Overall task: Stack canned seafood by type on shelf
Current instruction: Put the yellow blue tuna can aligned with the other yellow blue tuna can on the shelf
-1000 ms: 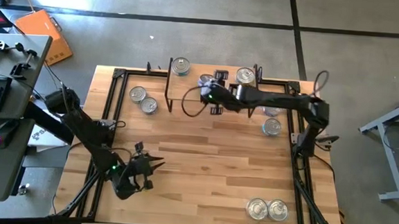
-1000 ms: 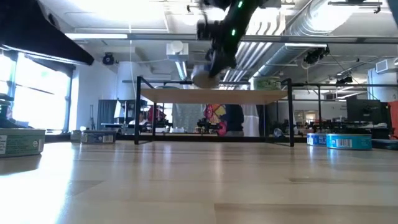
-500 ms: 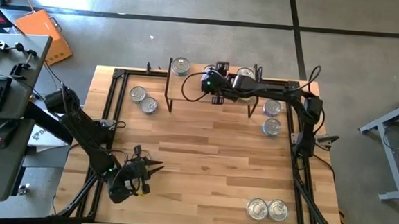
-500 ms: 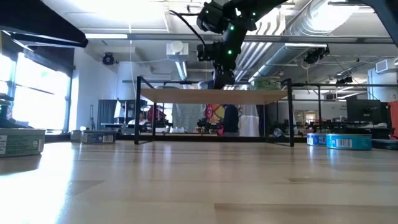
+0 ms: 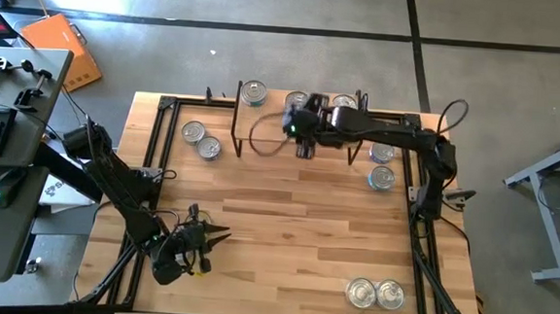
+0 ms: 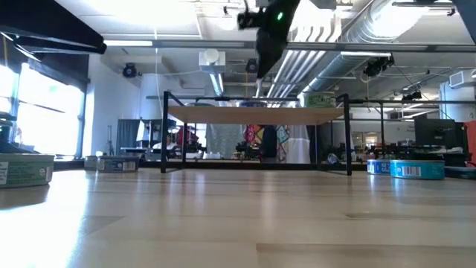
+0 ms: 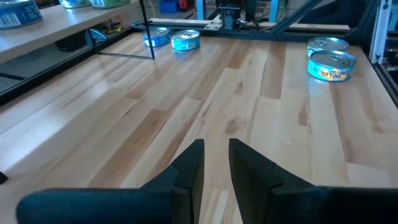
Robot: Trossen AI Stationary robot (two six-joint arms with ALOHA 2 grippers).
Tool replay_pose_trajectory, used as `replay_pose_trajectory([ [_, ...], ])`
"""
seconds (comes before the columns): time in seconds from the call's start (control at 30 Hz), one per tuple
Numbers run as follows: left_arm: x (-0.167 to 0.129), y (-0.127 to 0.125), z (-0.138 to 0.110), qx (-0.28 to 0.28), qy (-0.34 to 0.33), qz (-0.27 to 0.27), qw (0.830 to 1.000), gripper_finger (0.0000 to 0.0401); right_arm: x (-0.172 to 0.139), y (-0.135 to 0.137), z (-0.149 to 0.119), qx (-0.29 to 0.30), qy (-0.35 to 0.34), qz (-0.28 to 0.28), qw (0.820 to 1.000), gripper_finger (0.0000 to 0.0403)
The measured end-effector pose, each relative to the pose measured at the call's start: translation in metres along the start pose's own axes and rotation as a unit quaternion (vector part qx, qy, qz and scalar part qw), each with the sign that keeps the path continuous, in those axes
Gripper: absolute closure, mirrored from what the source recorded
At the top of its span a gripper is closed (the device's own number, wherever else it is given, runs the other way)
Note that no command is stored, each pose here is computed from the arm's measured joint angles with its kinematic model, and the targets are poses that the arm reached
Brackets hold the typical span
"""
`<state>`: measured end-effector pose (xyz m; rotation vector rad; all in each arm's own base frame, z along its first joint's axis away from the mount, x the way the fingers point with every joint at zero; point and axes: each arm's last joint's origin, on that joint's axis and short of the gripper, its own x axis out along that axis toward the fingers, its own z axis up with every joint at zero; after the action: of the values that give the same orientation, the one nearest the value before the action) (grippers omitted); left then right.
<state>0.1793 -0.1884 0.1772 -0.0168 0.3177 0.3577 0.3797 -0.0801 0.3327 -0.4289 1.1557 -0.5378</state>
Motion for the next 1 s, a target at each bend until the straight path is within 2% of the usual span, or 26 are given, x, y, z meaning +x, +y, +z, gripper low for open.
replay_pose_trajectory([
  [0.1,0.0,-0.001,0.001,-0.004,-0.002,-0.002,1.0,0.0337,-0.031,0.026,-0.004,0.027,0.002,0.049,0.998,0.0198],
  [0.17,0.0,-0.001,0.001,-0.005,-0.003,-0.003,1.0,0.0337,-0.049,0.051,-0.011,0.021,-0.004,0.076,0.997,0.0206],
  [0.3,0.0,-0.002,0.001,-0.008,0.003,-0.01,1.0,0.0337,-0.082,0.116,-0.034,-0.022,-0.017,0.114,0.993,0.0221],
  [0.43,-0.002,-0.002,0.002,-0.057,0.029,-0.038,0.997,0.0337,-0.111,0.18,-0.064,-0.013,-0.042,0.144,0.989,0.0232],
  [0.53,-0.008,0.002,0.016,-0.086,0.042,-0.064,0.993,0.0337,-0.127,0.226,-0.089,0.003,-0.069,0.175,0.982,0.0237],
  [0.67,-0.021,0.02,0.052,-0.117,0.025,-0.044,0.992,0.0337,-0.141,0.277,-0.12,0.037,-0.138,0.217,0.966,0.0238],
  [0.77,-0.025,0.041,0.078,-0.12,0.011,-0.011,0.993,0.0337,-0.143,0.302,-0.139,0.072,-0.193,0.234,0.95,0.0238],
  [0.87,-0.025,0.06,0.094,-0.12,0.0,0.012,0.993,0.0337,-0.142,0.315,-0.158,0.098,-0.215,0.234,0.943,0.0238],
  [1.0,-0.017,0.071,0.101,-0.088,-0.004,0.037,0.995,0.0337,-0.144,0.319,-0.181,0.119,-0.184,0.221,0.95,0.0238],
])
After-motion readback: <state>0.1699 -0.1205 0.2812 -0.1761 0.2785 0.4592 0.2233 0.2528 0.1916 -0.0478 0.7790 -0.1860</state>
